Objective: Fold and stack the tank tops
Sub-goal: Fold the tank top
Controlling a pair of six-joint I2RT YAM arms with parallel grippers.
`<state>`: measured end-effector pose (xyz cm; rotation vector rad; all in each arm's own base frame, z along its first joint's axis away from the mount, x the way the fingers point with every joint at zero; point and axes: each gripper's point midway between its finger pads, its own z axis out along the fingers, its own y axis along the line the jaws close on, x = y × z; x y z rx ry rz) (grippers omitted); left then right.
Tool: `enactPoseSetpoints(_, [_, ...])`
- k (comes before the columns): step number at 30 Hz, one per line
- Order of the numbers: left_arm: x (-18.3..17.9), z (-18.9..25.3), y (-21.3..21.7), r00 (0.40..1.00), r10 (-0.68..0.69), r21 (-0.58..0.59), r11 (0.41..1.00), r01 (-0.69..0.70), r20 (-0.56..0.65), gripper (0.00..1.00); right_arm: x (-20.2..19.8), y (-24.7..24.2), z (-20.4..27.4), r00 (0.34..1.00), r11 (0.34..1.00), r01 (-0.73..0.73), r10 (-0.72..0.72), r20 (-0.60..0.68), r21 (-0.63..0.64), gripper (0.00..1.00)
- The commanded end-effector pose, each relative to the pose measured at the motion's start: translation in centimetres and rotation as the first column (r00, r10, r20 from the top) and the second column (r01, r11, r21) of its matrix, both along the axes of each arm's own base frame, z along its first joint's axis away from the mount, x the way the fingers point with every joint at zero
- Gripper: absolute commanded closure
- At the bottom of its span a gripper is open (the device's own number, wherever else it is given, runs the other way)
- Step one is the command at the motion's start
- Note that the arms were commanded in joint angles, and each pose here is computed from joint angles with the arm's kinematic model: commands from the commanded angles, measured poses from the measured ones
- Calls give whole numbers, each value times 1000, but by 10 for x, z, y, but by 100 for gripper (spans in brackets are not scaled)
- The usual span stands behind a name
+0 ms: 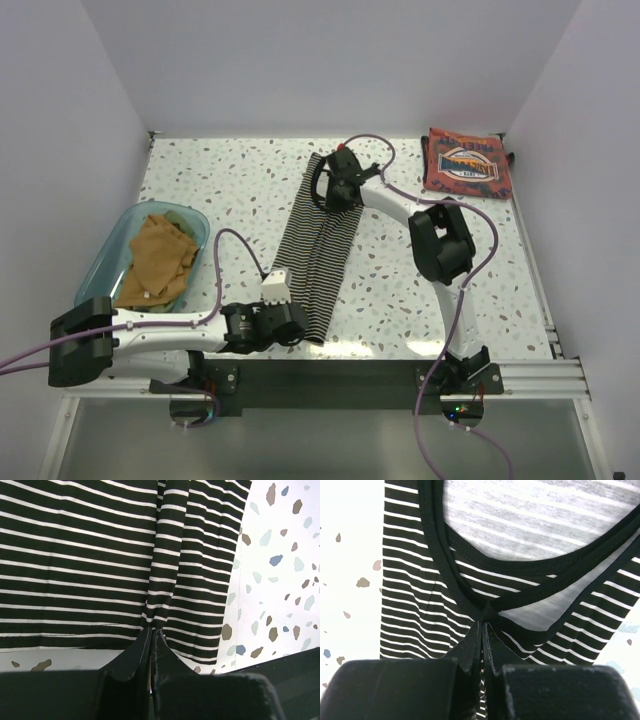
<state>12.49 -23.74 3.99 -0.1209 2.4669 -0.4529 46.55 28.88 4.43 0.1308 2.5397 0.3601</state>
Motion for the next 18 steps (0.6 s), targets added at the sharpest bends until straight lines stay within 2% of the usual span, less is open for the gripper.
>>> enactPoseSetpoints(1, [2, 5, 7, 999, 35, 7, 999, -35, 4, 95, 25, 10, 25, 995, 999, 20, -24, 97, 42, 100])
enactPoseSetpoints(3, [3, 6, 8, 999, 38, 10, 999, -38, 7, 93, 27, 11, 26, 995, 999, 13, -18, 101, 50, 100])
enactPoseSetpoints(5, [3, 7, 8, 999, 44, 15, 999, -44, 9, 86, 27, 13, 26, 995, 998, 9, -14, 103, 56, 98])
enactPoseSetpoints(6, [3, 7, 10, 999, 47, 21, 999, -47, 8, 82, 27, 14, 27, 995, 998, 5, -11, 104, 57, 95])
enactPoseSetpoints(7, [4, 9, 9, 999, 50, 17, 999, -51, 10, 73, 28, 15, 28, 994, 998, 0, -7, 106, 63, 93])
enactPoseSetpoints(10, [7, 16, 10, 998, 59, 19, 998, -60, 24, 60, 26, 17, 30, 994, 998, -12, 5, 109, 69, 82])
enactPoseSetpoints(13, [11, 29, 10, 996, 71, 8, 997, -72, 44, 57, 26, 19, 39, 992, 996, -29, 18, 127, 82, 72])
enactPoseSetpoints(14, [13, 35, 11, 995, 78, -2, 997, -78, 57, 57, 27, 20, 47, 989, 995, -38, 24, 144, 93, 64])
enactPoseSetpoints(18, [20, 59, 6, 992, 74, -31, 997, -71, 100, 56, 27, 20, 58, 986, 994, -48, 32, 164, 96, 54])
